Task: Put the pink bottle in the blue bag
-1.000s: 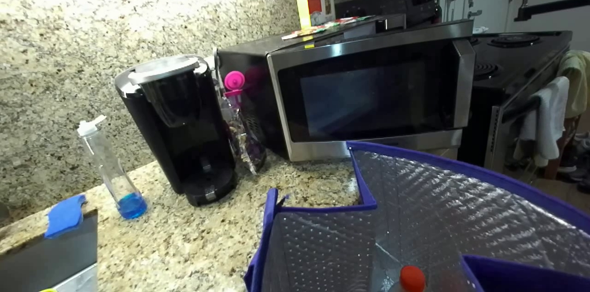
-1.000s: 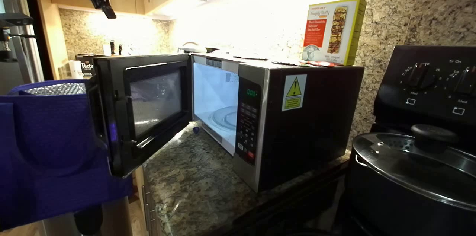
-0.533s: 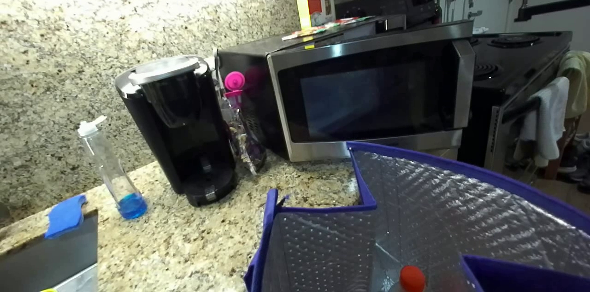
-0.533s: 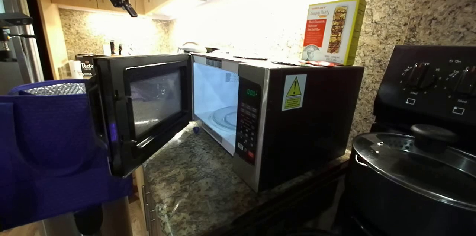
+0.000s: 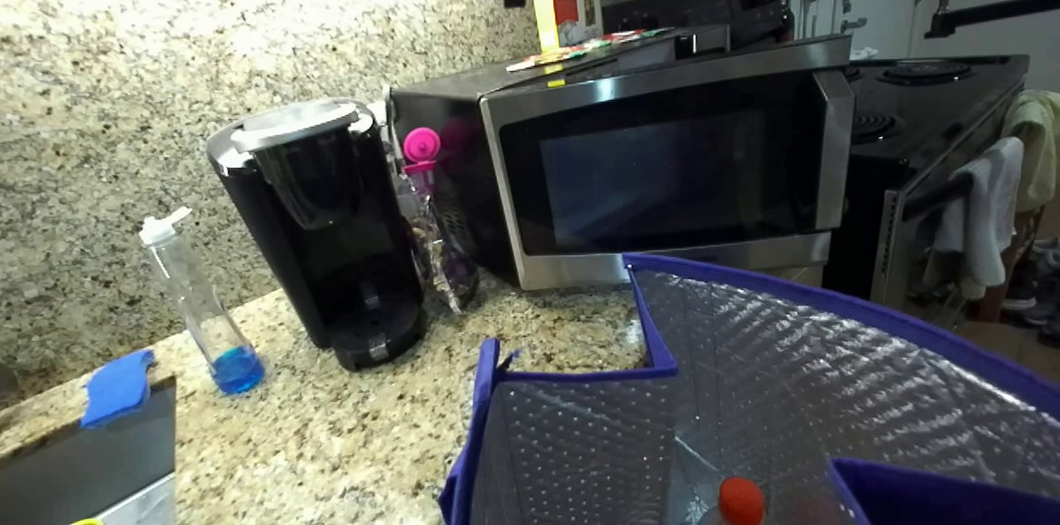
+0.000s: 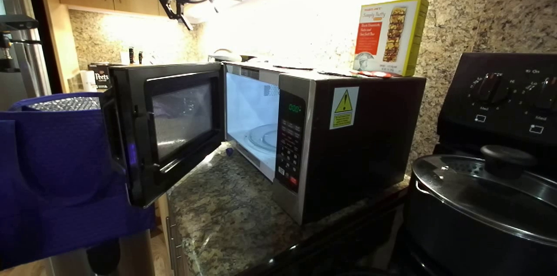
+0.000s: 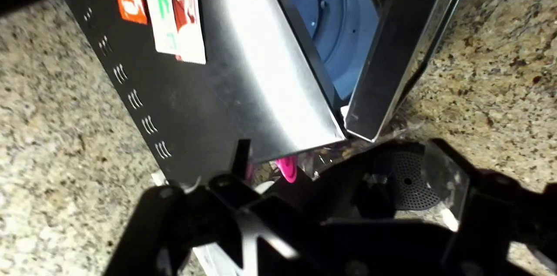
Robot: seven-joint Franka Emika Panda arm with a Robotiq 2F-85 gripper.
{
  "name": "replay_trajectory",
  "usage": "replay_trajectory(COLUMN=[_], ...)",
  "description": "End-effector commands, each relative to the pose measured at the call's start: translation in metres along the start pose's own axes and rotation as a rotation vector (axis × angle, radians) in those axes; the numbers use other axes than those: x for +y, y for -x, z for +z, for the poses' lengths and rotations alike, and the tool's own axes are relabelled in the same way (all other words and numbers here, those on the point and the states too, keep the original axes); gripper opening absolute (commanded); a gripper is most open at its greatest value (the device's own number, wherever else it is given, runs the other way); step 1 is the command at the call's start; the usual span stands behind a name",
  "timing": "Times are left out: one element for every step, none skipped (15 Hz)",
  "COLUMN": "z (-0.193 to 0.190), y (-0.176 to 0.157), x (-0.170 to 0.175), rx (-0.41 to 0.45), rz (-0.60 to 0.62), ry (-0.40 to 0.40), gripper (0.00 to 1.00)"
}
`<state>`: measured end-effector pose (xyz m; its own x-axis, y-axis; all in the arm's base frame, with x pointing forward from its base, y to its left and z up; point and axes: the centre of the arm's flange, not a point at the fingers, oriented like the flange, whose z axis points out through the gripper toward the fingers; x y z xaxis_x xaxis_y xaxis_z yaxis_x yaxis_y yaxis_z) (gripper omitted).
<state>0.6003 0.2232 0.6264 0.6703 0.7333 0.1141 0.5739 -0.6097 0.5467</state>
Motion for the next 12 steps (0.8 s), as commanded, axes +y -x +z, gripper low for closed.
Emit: replay_trajectory(z=[0.016,0.021,0.023,0.024,0.028,0.031,0.032,0.032,0.031,0.036,0.041,0.050], y=[-0.060,-0.068,-0.069,-0.047,-0.054,-0.058,-0.059,-0.059,-0.059,-0.061,-0.065,-0.072], x=[0.005,-0.001,-0.005,-0.018,-0.021,-0.022,-0.022,-0.020,-0.019,-0.018,-0.016,-0.012], rx=[0.057,0.072,0.071,0.053,0.063,0.067,0.070,0.071,0.073,0.076,0.073,0.090], rz=[-0.175,-0.220,-0.271,-0.185,-0.217,-0.232,-0.238,-0.242,-0.245,-0.278,-0.308,-0.344], ry=[-0.074,-0.095,-0.114,-0.075,-0.089,-0.094,-0.095,-0.094,-0.093,-0.094,-0.088,-0.102], gripper=[1.00,1.00,1.00,1.00,1.00,1.00,1.00,1.00,1.00,1.00,1.00,1.00])
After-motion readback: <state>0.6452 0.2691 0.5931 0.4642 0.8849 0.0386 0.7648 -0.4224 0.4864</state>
